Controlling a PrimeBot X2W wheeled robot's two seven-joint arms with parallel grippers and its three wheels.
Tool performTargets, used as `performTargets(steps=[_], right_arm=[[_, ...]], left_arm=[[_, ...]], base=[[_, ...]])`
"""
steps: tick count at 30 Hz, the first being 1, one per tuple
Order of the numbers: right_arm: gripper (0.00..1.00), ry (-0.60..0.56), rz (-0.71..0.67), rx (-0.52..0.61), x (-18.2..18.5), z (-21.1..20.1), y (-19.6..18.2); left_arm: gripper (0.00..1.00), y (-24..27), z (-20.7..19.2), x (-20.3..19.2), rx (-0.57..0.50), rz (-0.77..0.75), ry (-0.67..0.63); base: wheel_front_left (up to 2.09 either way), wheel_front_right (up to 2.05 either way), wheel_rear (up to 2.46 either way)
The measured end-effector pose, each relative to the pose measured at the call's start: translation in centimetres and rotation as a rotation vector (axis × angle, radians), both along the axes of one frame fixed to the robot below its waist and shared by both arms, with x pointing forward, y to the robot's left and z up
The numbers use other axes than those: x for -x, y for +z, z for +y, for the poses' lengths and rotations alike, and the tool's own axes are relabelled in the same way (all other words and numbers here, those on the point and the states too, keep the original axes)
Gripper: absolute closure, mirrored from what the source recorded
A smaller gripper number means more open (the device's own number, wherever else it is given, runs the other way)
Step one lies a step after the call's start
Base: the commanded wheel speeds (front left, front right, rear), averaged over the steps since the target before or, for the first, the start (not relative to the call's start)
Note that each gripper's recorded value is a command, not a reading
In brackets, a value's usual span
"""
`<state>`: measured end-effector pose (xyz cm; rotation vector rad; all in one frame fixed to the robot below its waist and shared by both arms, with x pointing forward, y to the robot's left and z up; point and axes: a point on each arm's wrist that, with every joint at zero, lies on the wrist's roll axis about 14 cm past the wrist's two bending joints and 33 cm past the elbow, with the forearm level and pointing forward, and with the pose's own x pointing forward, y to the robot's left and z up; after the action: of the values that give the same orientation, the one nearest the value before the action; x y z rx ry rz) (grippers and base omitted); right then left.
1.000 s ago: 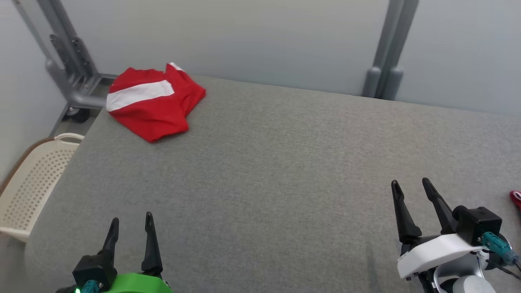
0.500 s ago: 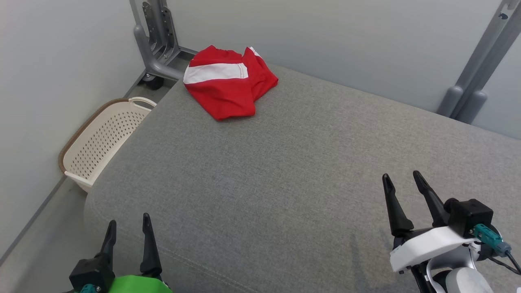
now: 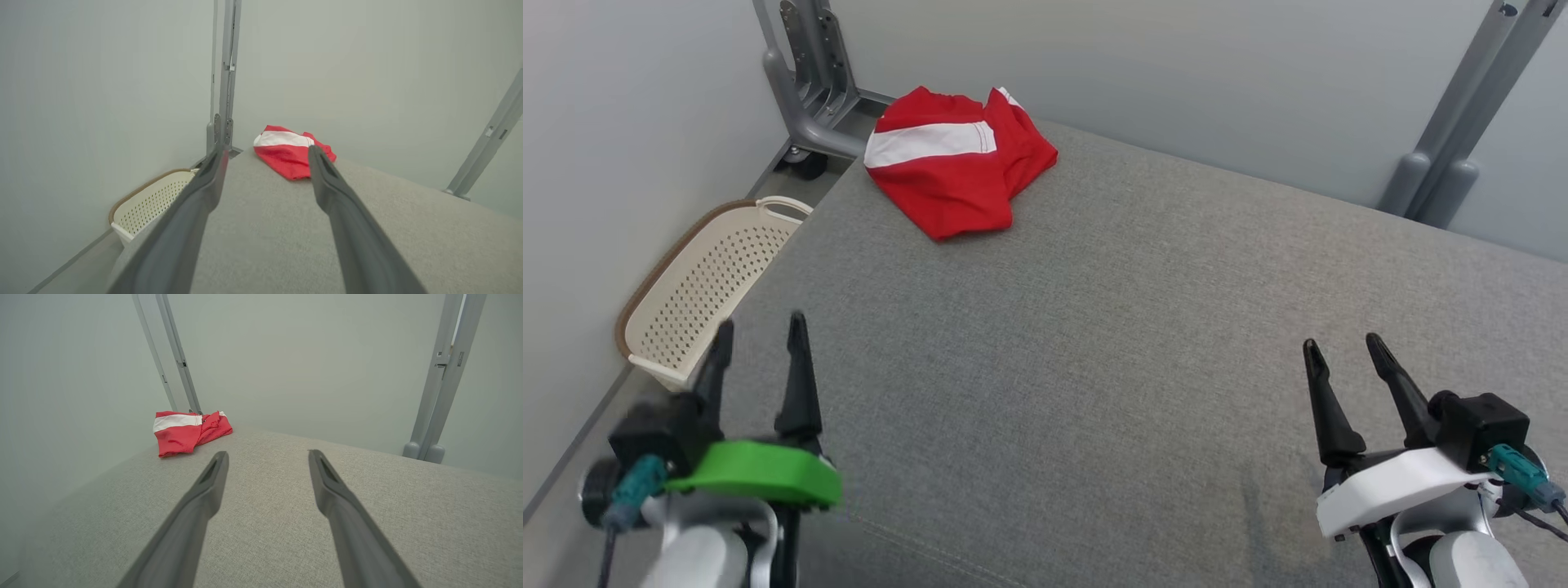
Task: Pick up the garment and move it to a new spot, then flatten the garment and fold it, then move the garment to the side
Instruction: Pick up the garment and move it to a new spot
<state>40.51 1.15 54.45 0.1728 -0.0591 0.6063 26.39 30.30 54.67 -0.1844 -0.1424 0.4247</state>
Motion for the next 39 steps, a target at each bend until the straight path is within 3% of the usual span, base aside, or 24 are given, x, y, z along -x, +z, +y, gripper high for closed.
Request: performTargets(steps=[5, 9, 12, 20, 28, 39], right_arm=[[0.0, -0.041, -0.024, -0.004, -0.9, -1.2, 0.7], [0.0, -0.074, -0.064, -0.015, -1.8, -2.2, 1.8], [0.0, -0.106, -0.113, -0.025, -2.6, -3.2, 3.3], [0.0, -0.146, -0.187, -0.03, -4.5, -4.5, 5.1], [0.0, -0.236, -0.164, -0.008, -7.5, -7.7, 3.0], [0.0, -0.329, -0.079, 0.063, -10.3, -11.3, -2.5]], left_arm=[[0.0, 7.0, 1.3, -5.2, -0.137, -0.077, -0.094], [0.0, 9.9, 1.5, -9.9, -0.2, -0.045, -0.175], [0.0, 10.1, 3.2, -14.0, -0.219, 0.057, -0.187], [0.0, 9.0, 6.5, -20.5, -0.214, 0.182, -0.134], [0.0, 3.1, 6.2, -27.5, -0.201, 0.322, -0.158], [0.0, -9.6, 6.0, -31.8, -0.148, 0.579, -0.182]], base=[[0.0, 0.0, 0.0], [0.0, 0.0, 0.0], [0.0, 0.0, 0.0], [0.0, 0.0, 0.0], [0.0, 0.0, 0.0], [0.0, 0.0, 0.0]])
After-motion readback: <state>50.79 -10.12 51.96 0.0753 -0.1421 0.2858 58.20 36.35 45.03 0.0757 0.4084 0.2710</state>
